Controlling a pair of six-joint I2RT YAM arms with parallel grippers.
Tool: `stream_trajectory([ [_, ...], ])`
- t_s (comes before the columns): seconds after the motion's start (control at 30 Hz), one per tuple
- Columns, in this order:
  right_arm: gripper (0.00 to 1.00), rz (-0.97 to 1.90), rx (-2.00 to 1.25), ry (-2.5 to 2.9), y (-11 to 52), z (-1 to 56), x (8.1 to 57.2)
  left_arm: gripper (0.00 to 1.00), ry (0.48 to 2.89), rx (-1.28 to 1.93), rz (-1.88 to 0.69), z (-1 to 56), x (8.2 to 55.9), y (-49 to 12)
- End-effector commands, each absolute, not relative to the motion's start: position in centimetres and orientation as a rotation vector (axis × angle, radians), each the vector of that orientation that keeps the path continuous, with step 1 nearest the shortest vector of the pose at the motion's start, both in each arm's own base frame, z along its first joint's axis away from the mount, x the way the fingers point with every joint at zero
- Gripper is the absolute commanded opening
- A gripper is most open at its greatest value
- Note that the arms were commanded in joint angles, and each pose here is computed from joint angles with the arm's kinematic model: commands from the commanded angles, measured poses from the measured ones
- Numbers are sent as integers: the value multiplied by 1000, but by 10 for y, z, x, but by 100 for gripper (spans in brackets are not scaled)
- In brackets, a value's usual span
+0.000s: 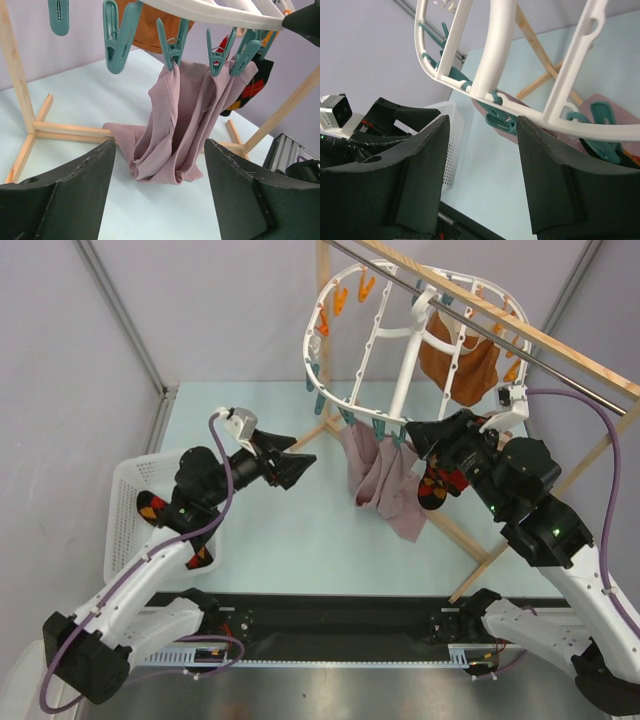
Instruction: Clip the socks to the hanger
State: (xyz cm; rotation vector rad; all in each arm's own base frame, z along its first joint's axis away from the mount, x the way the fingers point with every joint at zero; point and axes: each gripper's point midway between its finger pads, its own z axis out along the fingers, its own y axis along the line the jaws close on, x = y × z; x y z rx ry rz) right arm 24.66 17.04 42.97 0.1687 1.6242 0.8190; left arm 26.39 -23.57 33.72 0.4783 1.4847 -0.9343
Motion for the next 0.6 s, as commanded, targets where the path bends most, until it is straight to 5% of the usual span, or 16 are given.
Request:
stream_trajectory([
  [0.0,61,799,156,1618,160,431,246,77,1256,557,-1034,383,256,-237],
  [0.57,61,846,154,1624,151,433,247,78,1087,943,-1113,381,284,-276],
])
